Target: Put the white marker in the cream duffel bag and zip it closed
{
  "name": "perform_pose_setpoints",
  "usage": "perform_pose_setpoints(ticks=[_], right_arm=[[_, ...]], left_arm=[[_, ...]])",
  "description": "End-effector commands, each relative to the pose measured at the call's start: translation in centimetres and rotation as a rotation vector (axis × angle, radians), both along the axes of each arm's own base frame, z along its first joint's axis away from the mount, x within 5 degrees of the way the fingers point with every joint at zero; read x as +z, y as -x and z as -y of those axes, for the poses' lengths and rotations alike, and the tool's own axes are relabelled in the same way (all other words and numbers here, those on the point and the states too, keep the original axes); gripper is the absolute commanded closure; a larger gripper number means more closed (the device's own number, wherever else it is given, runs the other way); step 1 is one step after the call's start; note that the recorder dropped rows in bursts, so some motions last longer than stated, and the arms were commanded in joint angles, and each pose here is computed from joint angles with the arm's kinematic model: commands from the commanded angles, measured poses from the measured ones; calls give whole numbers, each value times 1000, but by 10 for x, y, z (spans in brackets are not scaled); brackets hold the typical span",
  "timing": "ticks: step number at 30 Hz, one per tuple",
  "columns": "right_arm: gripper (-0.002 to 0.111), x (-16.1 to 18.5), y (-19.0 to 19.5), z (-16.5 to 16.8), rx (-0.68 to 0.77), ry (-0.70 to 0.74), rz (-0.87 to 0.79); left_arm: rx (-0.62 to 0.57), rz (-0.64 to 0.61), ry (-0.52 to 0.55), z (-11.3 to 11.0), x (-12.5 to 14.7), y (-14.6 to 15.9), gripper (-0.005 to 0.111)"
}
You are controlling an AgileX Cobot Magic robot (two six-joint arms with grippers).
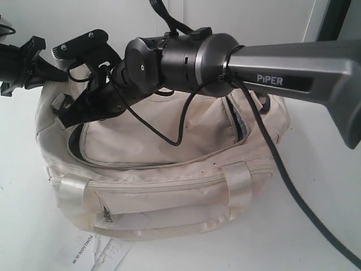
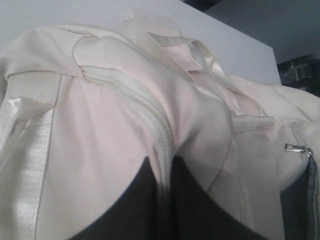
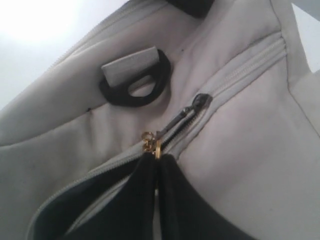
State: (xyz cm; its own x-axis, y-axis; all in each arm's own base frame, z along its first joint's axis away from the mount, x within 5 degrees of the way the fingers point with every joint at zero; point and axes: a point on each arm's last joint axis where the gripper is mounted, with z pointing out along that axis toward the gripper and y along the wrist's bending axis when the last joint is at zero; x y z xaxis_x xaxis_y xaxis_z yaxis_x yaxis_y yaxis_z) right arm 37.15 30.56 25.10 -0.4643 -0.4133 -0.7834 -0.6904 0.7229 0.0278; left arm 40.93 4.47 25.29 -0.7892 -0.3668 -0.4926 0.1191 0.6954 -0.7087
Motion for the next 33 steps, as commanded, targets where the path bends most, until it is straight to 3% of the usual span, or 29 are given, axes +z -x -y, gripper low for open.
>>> perform_pose_setpoints(ticks=[1, 16, 22, 24, 25, 26, 27, 29, 33], right_arm=[[108, 10, 5, 5, 3, 5, -30], [108, 4, 16, 5, 48, 40, -171], [108, 12, 10, 4, 26, -7, -88], [108, 16, 6, 3, 9, -39, -40], [108, 18, 4, 3, -1, -58, -11], [108, 18, 4, 3, -3, -62, -4], [108, 18, 4, 3, -2, -57, -12], [108, 17, 4, 4, 2, -50, -23], [108, 17, 4, 4, 2, -50, -23]], left_arm=[[2, 15, 26, 1, 4, 0, 107], [11, 18, 30, 0, 5, -1, 107], [3, 12, 27, 1, 4, 0, 107], [2, 13, 26, 1, 4, 0, 97], [-9, 21, 9, 0, 4, 0, 79], [-17, 30, 0, 0, 4, 0, 70], [-11, 32, -3, 0, 4, 0, 48], [22, 37, -29, -3, 4, -2, 27], [83, 69, -105, -9, 9, -3, 26]])
